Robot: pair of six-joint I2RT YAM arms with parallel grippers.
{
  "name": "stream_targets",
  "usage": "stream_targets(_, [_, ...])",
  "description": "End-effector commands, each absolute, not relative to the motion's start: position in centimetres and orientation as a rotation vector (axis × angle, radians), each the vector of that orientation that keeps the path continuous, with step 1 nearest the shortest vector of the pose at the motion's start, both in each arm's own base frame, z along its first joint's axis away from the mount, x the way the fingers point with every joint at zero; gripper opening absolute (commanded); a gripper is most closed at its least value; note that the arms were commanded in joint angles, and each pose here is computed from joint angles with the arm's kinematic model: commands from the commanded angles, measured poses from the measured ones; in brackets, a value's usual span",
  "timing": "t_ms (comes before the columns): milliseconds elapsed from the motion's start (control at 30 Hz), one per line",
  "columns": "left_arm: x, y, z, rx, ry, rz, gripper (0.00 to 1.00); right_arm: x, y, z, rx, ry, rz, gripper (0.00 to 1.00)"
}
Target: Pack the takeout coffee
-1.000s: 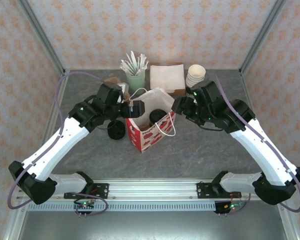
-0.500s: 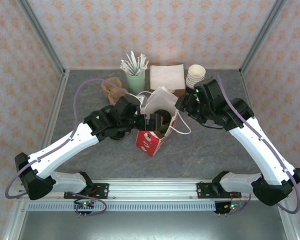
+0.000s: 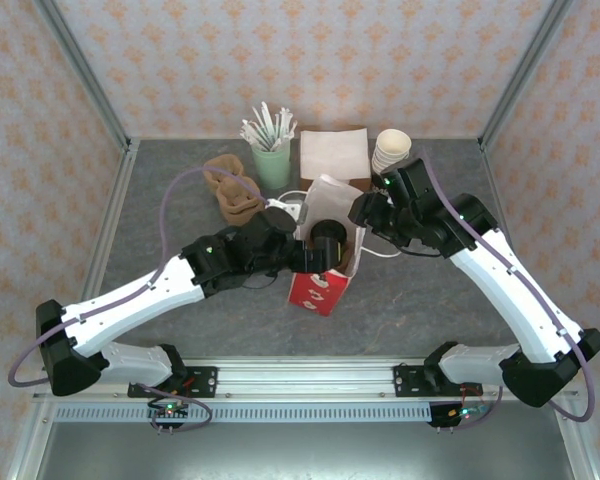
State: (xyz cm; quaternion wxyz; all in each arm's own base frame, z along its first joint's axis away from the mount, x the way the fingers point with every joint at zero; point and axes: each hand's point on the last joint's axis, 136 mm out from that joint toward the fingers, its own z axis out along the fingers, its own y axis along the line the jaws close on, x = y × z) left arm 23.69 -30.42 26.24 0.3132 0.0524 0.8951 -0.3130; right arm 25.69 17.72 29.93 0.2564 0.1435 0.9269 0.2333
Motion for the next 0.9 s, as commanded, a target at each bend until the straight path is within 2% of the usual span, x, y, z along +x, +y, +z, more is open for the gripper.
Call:
stream_targets(0, [24.2,-31.2,26.8,0.087,2.295,-0.828,1.0,25.6,16.6,29.5,0.346,2.52,0.543,0.62])
stream_targets(167, [24.3,-32.5,27.2,0.125,2.284,-0.849,1.0,25.3,15.7,30.1,0.287,2.518,0.476,0.62])
stream_targets(400, [24.9,-31.1,28.9,0.207,2.258,-0.693,1.0,24.6,14.7,32.6,0.191,2.471,0.445,0.61])
stream_targets(867, [27.3,-21.1,38.3,0.072,1.914,-0.365,1.0,24.0,12.5,36.8,0.104,2.245,0.441,0.61])
